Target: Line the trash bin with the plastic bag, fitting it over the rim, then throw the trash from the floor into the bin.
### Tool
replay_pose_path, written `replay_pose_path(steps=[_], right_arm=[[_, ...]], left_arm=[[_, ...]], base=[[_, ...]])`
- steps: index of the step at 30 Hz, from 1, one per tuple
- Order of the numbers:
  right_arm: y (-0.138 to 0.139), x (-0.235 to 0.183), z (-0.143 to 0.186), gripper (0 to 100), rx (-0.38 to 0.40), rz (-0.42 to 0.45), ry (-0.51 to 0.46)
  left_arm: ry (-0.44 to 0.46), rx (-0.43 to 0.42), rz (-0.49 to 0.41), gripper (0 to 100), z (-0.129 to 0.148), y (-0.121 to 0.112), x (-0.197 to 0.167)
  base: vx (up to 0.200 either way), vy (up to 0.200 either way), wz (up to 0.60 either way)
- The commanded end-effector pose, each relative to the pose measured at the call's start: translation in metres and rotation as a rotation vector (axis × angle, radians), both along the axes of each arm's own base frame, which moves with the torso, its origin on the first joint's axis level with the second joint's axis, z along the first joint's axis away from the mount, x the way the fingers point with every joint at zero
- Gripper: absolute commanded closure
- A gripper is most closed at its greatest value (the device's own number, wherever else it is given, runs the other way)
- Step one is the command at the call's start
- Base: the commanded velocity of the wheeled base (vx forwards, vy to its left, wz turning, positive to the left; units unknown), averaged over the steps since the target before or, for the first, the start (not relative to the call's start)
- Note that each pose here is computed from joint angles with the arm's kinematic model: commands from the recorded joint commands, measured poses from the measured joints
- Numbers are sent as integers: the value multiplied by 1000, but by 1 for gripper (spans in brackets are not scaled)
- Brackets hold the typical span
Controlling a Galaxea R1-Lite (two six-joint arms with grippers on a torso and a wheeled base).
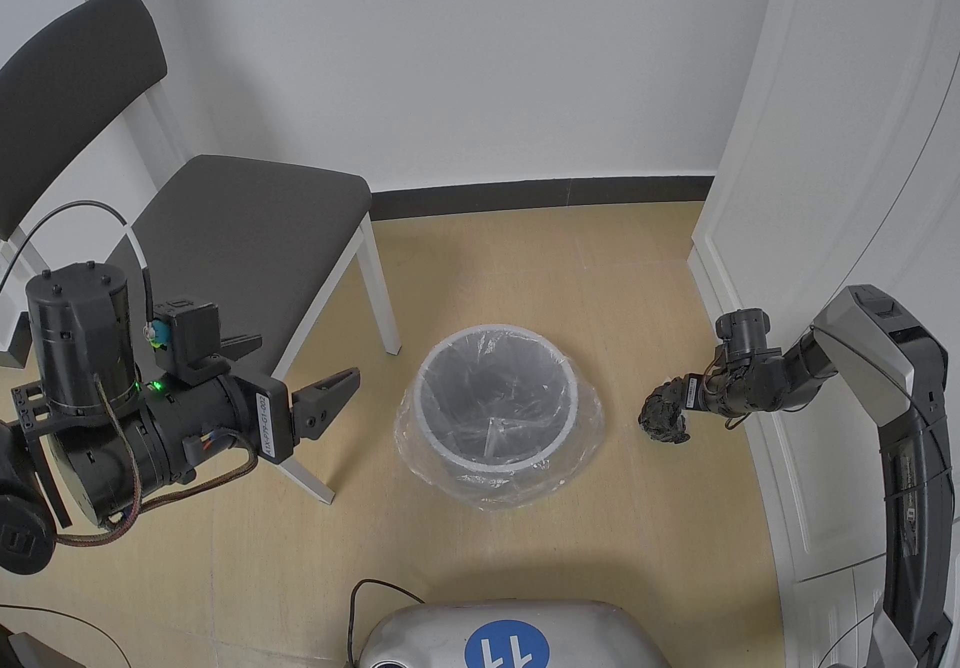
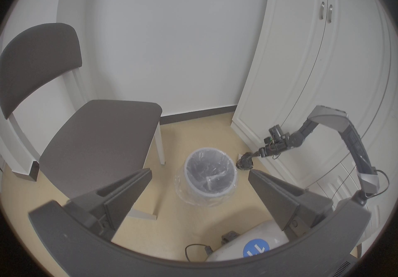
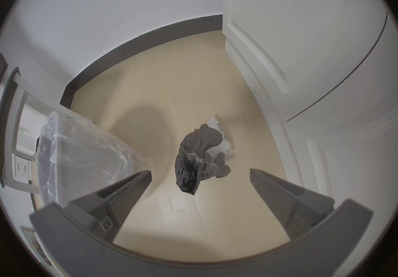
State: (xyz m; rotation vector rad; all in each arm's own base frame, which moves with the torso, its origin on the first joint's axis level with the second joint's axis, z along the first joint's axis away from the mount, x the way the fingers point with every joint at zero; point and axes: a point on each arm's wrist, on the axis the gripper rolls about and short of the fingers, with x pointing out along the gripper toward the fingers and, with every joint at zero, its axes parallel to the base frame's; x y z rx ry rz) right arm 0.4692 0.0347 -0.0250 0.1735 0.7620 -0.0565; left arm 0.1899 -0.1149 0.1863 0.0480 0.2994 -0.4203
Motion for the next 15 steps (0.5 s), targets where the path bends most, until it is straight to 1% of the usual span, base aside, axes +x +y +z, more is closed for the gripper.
replay_pose_path(steps=[1,9,15], right_arm=[[4,6,-26,0,7,-5,29],[8,20,-39,0,25,-24,5],[15,33,-48,0,69,-63,-27]], left_arm=[[1,3,2,0,-5,-3,5],[4,5,2,0,-10,-6,10],[9,8,5,0,-11,-7,13]], base=[[0,0,0],[0,0,0],[0,0,0]])
